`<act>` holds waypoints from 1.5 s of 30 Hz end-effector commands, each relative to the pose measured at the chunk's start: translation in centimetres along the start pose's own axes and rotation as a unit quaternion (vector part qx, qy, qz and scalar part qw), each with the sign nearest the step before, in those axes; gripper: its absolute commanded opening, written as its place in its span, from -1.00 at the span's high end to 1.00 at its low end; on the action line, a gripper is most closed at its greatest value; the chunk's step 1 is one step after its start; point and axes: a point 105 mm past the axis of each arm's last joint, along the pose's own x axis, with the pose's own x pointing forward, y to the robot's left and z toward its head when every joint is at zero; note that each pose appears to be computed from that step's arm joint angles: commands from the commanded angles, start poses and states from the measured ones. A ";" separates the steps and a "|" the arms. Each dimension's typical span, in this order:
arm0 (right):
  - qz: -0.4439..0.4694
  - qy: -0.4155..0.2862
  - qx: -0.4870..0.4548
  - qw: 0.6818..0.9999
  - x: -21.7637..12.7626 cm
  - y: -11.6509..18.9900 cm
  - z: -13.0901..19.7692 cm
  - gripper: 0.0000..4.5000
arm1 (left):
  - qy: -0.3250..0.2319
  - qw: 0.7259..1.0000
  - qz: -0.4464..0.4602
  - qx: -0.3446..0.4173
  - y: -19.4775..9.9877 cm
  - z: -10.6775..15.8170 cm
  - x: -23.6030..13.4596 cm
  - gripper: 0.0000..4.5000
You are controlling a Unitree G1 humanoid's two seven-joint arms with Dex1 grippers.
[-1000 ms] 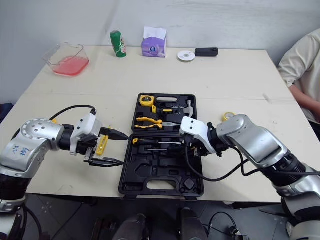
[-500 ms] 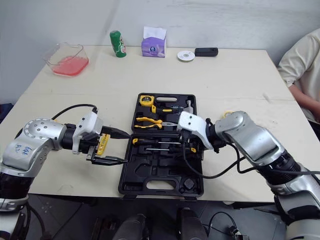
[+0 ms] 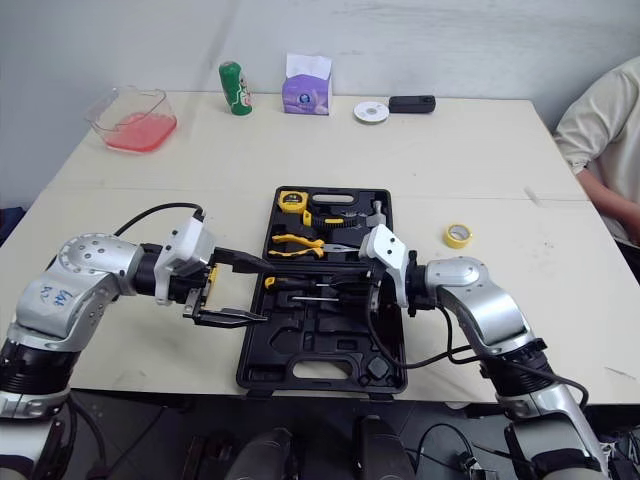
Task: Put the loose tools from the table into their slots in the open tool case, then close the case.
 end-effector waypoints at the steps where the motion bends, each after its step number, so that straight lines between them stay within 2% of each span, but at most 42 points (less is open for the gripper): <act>1: 0.006 0.001 -0.016 1.000 0.1 0.3 0.0 0.99 | -0.004 1.000 -0.004 0.023 -0.1 0.9 0.1 -1.00; 4: 0.001 0.035 -0.001 0.999 0.1 0.2 -1.7 0.99 | -0.005 1.000 -0.006 0.024 0.0 1.0 0.3 -1.00; 9: -0.016 0.197 0.050 0.979 -0.9 0.3 -7.6 0.99 | -0.009 1.000 -0.004 0.023 0.2 0.9 0.3 -1.00; 12: -0.016 0.257 0.050 0.965 -1.5 0.8 -10.0 0.99 | -0.010 1.000 -0.002 0.021 0.2 0.8 0.4 -1.00; 14: -0.016 0.271 0.043 0.961 -1.6 1.2 -10.9 0.99 | -0.012 1.000 0.000 0.018 0.1 0.8 0.4 -1.00; 16: -0.029 0.253 0.034 0.966 -1.2 1.0 -10.7 0.99 | -0.013 1.000 0.001 0.015 0.0 0.7 0.4 -1.00; 18: -0.053 0.166 0.025 0.984 -0.2 0.2 -7.9 0.99 | -0.014 1.000 0.007 0.011 0.0 0.5 0.3 -1.00; 21: -0.065 0.041 0.000 0.997 -0.7 0.4 -2.5 0.99 | -0.030 0.998 0.054 -0.013 0.4 0.1 -0.3 -1.00; 24: -0.084 -0.028 -0.016 0.996 -2.6 1.0 0.8 0.99 | -0.040 0.993 0.103 -0.038 0.2 -0.8 -1.4 -1.00; 27: -0.122 -0.047 0.020 0.991 -6.6 1.3 2.0 0.60 | -0.051 0.979 0.171 -0.093 -0.9 -2.4 -3.6 -1.00; 28: -0.127 -0.047 0.028 0.990 -7.6 1.6 2.1 0.41 | -0.051 0.974 0.192 -0.107 -1.2 -2.9 -4.3 -1.00; 31: -0.153 -0.033 0.045 0.987 -11.5 2.2 2.1 -0.32 | -0.052 0.951 0.264 -0.153 -2.6 -4.6 -7.0 -1.00; 32: -0.174 -0.022 0.052 0.983 -13.5 2.1 1.9 -0.47 | -0.045 0.935 0.308 -0.172 -3.1 -5.7 -8.5 -1.00; 33: -0.198 -0.008 0.062 0.978 -15.6 2.0 1.5 -0.76 | -0.043 0.914 0.352 -0.195 -3.6 -6.7 -10.4 -1.00; 34: -0.240 0.011 0.071 0.968 -18.6 1.5 0.9 -0.93 | -0.033 0.880 0.418 -0.223 -4.7 -8.5 -13.5 -1.00; 37: -0.315 0.048 0.086 0.944 -23.7 0.9 -0.6 -0.97 | -0.014 0.809 0.526 -0.263 -7.4 -11.2 -19.1 -1.00; 42: -0.394 0.068 0.096 0.912 -28.3 0.0 -2.2 -0.97 | 0.016 0.744 0.606 -0.280 -10.1 -13.5 -24.8 -1.00; 45: -0.446 0.089 0.096 0.886 -31.3 -0.2 -3.6 -0.97 | 0.020 0.703 0.657 -0.271 -10.2 -13.8 -28.2 -1.00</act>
